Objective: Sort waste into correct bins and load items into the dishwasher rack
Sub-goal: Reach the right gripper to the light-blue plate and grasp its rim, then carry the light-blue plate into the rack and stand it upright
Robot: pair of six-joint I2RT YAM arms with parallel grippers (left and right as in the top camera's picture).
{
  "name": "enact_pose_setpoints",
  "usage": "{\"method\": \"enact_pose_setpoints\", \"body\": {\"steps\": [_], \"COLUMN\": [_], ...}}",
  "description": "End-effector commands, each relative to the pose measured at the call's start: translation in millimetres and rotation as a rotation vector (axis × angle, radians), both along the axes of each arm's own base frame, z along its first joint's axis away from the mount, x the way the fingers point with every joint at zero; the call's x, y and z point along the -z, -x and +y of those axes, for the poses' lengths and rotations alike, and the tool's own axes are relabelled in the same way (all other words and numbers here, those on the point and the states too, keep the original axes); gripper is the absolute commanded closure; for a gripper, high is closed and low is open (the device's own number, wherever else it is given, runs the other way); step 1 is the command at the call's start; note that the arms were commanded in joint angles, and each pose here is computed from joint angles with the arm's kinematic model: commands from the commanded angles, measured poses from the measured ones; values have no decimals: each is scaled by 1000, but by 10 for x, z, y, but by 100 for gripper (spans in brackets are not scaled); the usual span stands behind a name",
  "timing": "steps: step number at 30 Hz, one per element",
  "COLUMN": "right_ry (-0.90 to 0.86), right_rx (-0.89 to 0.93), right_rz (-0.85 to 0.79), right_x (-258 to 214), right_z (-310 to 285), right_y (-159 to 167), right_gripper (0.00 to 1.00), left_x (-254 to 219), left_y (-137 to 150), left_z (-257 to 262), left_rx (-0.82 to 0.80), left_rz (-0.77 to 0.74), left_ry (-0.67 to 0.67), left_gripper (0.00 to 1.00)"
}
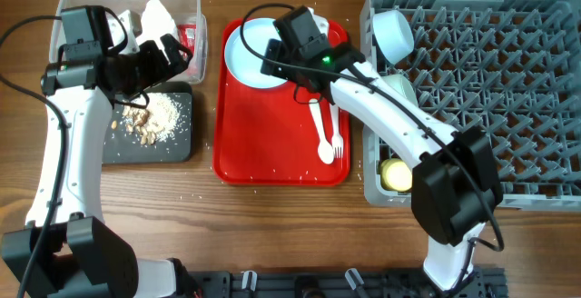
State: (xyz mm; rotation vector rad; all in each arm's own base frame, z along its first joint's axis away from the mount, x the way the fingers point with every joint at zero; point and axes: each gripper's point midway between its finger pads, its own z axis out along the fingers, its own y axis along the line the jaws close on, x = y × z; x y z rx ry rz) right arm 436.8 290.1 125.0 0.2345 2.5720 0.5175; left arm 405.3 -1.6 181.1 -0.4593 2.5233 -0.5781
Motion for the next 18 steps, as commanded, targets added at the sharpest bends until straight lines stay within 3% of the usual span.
{"method": "enact_pose_setpoints", "body": {"steps": [1,7,14,18], "right_ry": [-122,-118,-98,-44], "right_rx": [-87,5,-12,49], "right_rz": [44,60,124,90], "right_x": [-81,45,681,816], "right_z": [14,-415,-248,-192], "right_y": [-79,-348,-399,-444], "right_gripper": [20,28,38,40], "left_x": [-47,-47,-47,-47], "left_y": [-19,-19,-19,-19], "left_z": [24,24,24,24], "left_rx": [7,8,7,7], "left_rz": [-19,-19,-19,-19], "left_ry": [-17,-17,-17,-17], "left_gripper": [0,0,0,0]}}
